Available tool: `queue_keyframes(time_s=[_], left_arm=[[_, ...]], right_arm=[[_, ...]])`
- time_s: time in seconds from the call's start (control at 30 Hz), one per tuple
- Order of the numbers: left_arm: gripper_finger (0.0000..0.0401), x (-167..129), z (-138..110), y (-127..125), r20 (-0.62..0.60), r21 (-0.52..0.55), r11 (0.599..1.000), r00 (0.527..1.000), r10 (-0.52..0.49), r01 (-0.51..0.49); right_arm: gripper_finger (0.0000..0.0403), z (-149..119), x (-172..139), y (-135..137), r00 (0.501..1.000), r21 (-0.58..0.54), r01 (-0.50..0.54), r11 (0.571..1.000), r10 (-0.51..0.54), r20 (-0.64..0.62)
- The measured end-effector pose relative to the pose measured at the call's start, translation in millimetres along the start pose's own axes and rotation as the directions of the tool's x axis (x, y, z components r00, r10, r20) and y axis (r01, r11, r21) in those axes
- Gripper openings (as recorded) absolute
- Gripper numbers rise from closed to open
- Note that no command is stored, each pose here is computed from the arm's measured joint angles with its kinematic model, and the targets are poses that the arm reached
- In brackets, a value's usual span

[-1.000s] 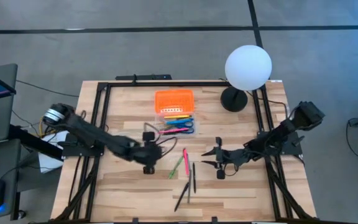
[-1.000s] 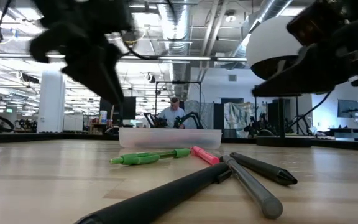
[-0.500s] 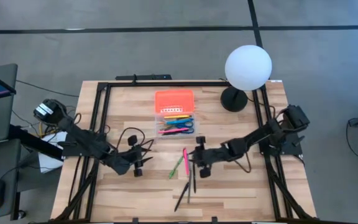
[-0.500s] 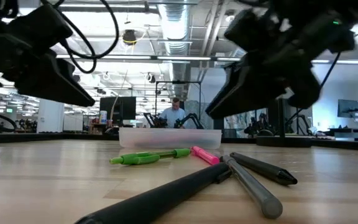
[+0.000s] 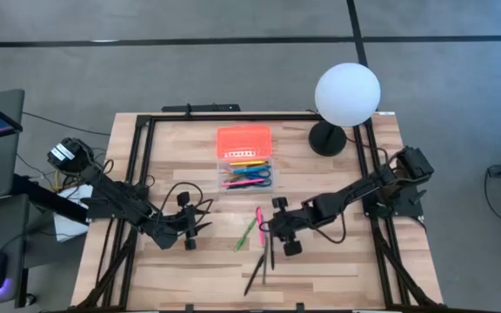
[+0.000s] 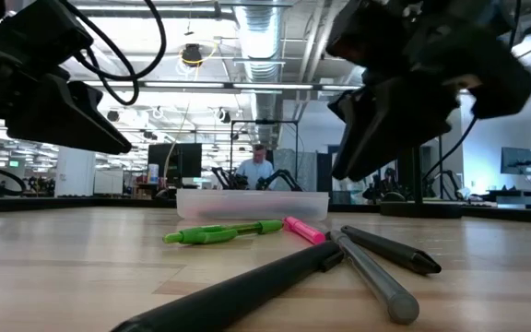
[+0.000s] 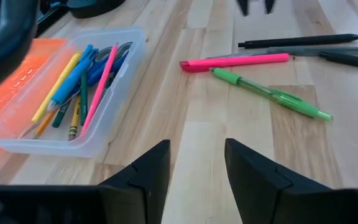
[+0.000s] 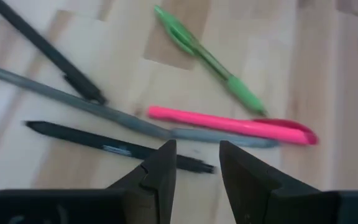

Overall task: Pick & place school supplies into a supply box
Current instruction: Put the black pen into the supply box

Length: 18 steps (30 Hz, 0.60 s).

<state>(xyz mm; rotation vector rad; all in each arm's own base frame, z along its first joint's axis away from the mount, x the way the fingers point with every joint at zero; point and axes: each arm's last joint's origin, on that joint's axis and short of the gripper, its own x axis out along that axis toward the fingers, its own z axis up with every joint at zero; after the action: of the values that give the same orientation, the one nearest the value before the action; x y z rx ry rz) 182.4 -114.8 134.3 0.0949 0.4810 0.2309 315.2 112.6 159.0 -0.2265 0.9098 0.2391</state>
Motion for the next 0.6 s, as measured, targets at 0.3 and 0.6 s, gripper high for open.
queue_keyframes(time_s=[0.3, 0.6], left_arm=[[0.0148, 0.0, 0.5, -0.2, 0.004, -0.004, 1.000, 1.000, -0.001, 0.002], [0.0148, -0.4, 1.9, -1.5, 0.014, -0.026, 1.000, 1.000, -0.016, 0.017]], right_arm=[[0.0116, -2.0, 14.8, 20.3, 0.999, 0.019, -0.033, 0.999, 0.033, 0.021], [0.0116, -9.4, 32.6, 19.2, 1.000, 0.075, -0.024, 0.997, 0.025, -0.013]])
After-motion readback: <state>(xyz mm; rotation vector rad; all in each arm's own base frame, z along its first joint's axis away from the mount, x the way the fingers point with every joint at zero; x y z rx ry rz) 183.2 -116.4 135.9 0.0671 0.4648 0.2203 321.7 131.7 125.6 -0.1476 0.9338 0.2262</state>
